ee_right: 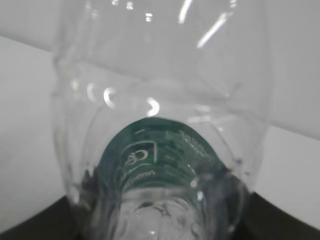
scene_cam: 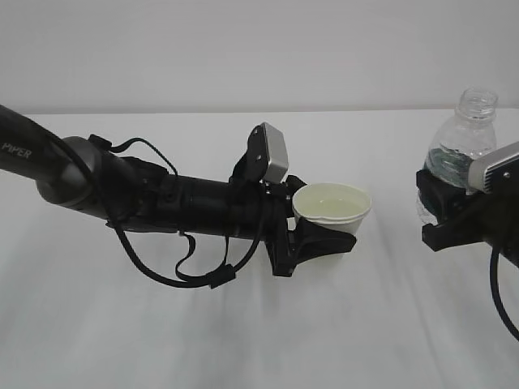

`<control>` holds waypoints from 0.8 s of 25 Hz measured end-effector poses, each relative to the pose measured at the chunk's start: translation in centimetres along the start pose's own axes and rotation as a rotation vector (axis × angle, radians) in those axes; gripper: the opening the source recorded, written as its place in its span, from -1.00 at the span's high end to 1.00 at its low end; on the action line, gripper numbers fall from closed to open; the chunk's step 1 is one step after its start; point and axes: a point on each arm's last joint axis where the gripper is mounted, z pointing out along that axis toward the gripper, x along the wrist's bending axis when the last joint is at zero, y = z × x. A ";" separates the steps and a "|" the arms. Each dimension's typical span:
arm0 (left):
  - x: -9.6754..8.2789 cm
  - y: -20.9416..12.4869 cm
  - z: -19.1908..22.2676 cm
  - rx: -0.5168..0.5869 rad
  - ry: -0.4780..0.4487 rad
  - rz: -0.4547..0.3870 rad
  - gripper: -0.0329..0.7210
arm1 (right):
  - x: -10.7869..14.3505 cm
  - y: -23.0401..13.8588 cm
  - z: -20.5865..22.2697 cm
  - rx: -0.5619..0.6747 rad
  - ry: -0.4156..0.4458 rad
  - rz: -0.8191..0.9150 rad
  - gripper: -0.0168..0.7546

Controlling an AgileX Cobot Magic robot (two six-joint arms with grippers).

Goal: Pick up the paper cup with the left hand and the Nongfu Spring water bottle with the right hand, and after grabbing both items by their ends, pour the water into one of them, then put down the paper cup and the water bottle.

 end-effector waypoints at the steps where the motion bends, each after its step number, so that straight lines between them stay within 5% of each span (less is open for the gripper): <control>1: 0.2 0.0 -0.2 0.001 0.005 -0.001 -0.24 | 0.0 -0.1 0.2 0.004 0.005 0.016 -0.02; 20: 1.7 -0.4 -2.0 0.004 0.039 -0.001 -0.23 | 0.6 -2.8 5.3 0.047 0.082 0.181 -0.02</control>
